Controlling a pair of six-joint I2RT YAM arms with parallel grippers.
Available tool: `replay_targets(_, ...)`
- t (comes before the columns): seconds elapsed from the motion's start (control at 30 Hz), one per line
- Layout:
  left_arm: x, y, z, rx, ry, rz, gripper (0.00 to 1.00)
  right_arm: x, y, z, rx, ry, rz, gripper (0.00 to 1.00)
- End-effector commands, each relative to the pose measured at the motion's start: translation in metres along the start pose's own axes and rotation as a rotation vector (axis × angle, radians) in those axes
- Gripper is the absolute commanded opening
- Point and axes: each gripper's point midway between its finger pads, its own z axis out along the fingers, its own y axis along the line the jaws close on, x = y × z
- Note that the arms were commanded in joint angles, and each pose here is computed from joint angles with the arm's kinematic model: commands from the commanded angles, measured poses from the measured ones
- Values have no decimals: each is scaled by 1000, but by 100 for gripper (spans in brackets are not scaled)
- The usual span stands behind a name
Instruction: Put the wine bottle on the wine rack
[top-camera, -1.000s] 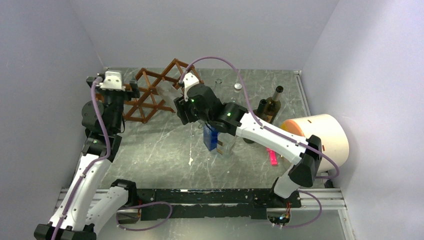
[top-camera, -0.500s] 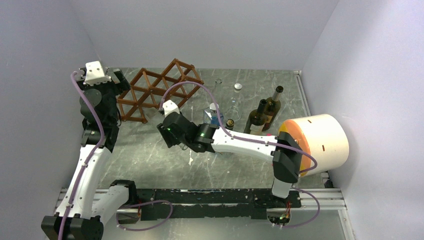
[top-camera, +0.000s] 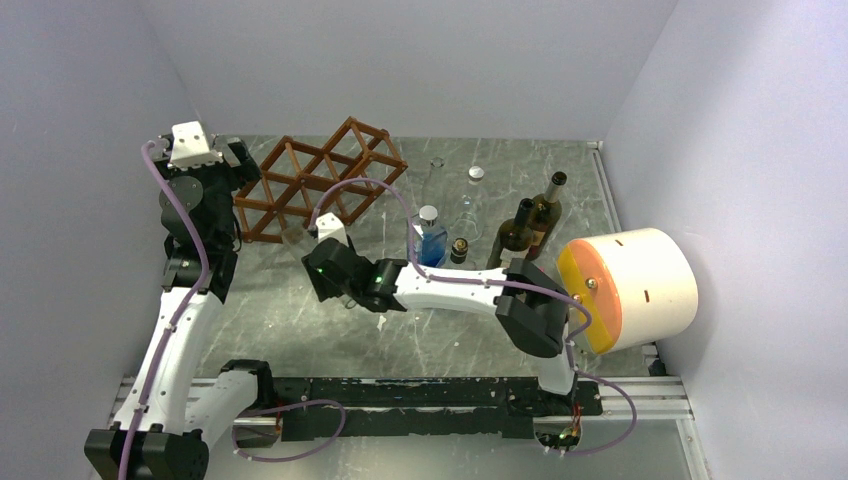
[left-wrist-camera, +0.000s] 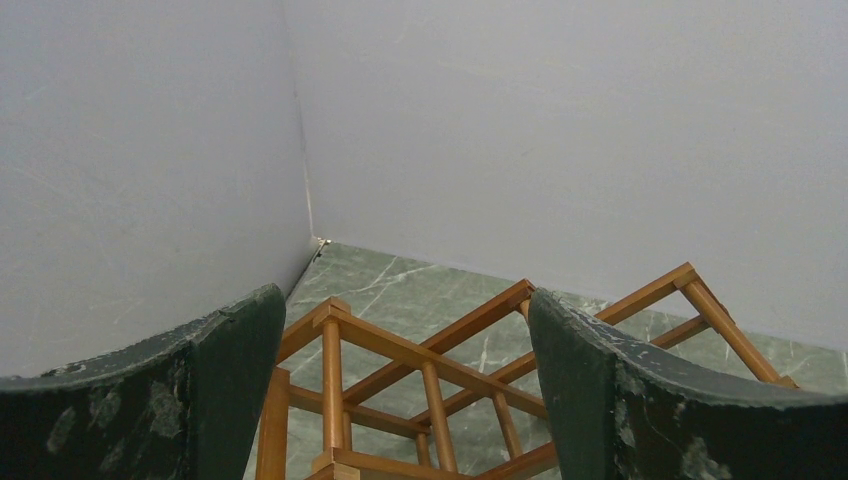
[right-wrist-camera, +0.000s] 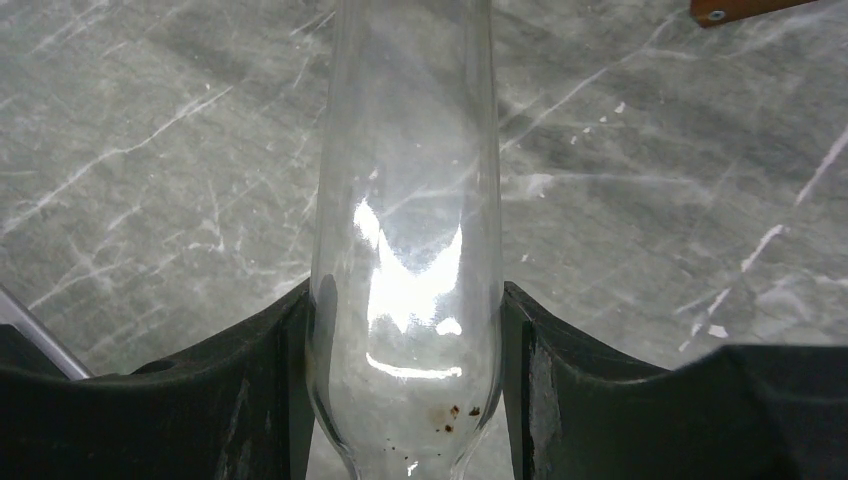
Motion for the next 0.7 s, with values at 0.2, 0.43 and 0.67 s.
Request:
replay_targets(0.2,-1,0,1,13,-13,-19,95,-64,26,9,-37,-217,130,0)
replay_targets(0.43,2,0,3,9,-2,-18,95,-57,23,38,20,-235,145,0)
replay_targets(0.67,7,0,5,10,12,-15,95,-60,17,57,84,-304,178,0)
